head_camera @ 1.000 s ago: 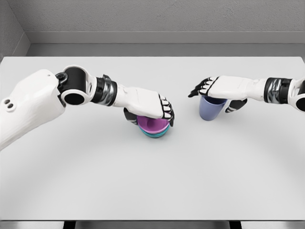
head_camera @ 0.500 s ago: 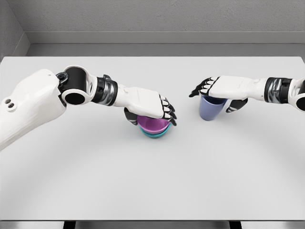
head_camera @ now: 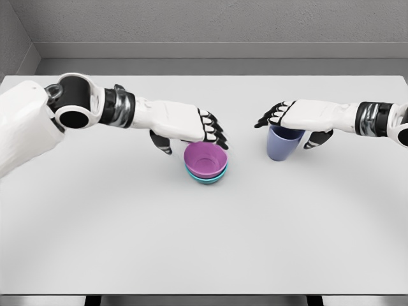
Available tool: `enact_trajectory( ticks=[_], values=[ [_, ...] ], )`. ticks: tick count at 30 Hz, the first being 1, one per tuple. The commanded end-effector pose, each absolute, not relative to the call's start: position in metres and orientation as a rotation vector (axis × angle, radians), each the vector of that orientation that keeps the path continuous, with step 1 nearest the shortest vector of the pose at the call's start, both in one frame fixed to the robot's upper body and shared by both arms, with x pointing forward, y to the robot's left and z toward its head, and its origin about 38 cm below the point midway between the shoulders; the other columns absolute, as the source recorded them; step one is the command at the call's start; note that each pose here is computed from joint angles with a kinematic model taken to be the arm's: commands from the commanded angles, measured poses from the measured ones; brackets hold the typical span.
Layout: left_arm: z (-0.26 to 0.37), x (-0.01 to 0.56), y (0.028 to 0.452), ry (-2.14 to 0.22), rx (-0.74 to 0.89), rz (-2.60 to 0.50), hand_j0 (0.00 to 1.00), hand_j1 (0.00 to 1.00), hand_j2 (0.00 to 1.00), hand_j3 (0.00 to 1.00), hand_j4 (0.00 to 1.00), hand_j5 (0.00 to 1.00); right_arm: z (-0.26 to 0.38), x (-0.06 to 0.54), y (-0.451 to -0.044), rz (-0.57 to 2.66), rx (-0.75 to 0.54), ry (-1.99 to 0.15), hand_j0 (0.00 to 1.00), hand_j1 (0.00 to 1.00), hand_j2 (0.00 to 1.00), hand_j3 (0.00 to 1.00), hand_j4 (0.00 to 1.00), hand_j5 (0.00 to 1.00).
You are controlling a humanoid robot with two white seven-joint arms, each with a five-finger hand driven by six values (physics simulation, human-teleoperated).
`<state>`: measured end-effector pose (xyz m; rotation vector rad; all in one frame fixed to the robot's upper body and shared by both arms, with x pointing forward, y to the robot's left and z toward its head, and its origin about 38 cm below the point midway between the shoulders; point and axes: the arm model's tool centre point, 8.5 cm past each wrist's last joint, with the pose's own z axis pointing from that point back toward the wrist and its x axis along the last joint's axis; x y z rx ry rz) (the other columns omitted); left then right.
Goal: Stacking bowl and cup with both arms
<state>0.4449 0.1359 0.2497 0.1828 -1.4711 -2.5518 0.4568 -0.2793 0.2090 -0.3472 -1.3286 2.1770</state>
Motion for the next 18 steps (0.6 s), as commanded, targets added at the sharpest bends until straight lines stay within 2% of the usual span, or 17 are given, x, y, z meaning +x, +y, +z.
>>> enact_trajectory(
  ticks=[1, 4, 8, 18],
  values=[
    [0.278, 0.437, 0.174, -1.502, 0.236, -2.499, 1.00, 1.00, 1.00, 1.00, 1.00, 1.00, 0.210, 0.458, -0.280, 2.169, -0.347, -1.331, 1.00, 1.00, 1.00, 1.00, 1.00, 1.00],
    [0.311, 0.429, 0.236, -1.495, 0.320, -2.397, 1.00, 1.00, 1.00, 1.00, 1.00, 1.00, 0.210, 0.458, -0.281, 2.168, -0.347, -1.329, 1.00, 1.00, 1.00, 1.00, 1.00, 1.00],
    [0.295, 0.434, 0.270, -1.397, 0.334, -2.337, 1.00, 1.00, 1.00, 1.00, 1.00, 1.00, 0.209, 0.458, -0.282, 2.165, -0.347, -1.326, 1.00, 1.00, 1.00, 1.00, 1.00, 1.00],
    [0.275, 0.429, 0.282, -1.362, 0.303, -2.307, 1.00, 1.00, 1.00, 1.00, 1.00, 1.00, 0.213, 0.459, -0.283, 2.164, -0.358, -1.330, 1.00, 1.00, 1.00, 1.00, 1.00, 1.00]
  ],
)
